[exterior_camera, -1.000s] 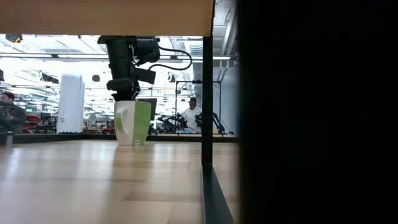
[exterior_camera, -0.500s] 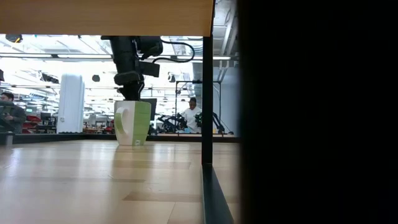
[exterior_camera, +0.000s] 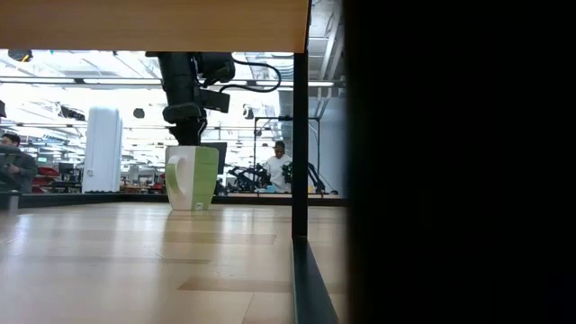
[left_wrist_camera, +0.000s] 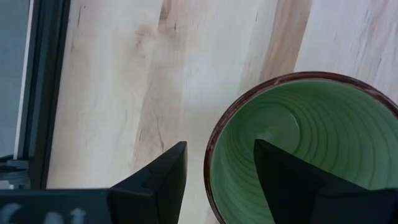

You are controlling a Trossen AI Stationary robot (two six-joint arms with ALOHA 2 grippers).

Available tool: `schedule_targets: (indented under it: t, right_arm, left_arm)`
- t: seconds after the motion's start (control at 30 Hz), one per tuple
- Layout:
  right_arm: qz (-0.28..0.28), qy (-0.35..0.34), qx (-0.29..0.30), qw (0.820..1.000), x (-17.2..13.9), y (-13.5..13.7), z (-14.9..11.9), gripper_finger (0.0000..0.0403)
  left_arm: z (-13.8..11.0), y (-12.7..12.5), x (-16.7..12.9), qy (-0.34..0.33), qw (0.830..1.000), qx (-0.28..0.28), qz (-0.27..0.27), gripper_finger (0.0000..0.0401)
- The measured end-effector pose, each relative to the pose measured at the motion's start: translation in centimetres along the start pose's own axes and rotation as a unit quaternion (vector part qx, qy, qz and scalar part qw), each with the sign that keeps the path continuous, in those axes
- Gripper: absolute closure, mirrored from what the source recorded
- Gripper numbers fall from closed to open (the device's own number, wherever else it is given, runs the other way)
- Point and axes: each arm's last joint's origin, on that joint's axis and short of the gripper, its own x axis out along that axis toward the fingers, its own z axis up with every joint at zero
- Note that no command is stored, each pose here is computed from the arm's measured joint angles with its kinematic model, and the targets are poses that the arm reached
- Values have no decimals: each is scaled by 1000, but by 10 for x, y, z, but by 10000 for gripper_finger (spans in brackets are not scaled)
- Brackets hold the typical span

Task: Stack small to large cups/mugs on shelf
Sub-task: Put the green mug on the shelf

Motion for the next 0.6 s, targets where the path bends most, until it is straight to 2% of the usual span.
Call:
schedule_targets:
  t: [0.33, 0.43, 0.6]
  right_arm:
    - [0, 0, 0, 1000, 0, 0, 0, 187]
    - [0, 0, 0, 1000, 0, 0, 0, 187]
    - [0, 0, 0, 1000, 0, 0, 0, 187]
  left_arm:
    - [0, 0, 0, 0, 1000, 0, 1, 231]
    - [0, 0, 0, 0, 1000, 0, 0, 255]
    - [0, 0, 0, 0, 1000, 0, 0, 321]
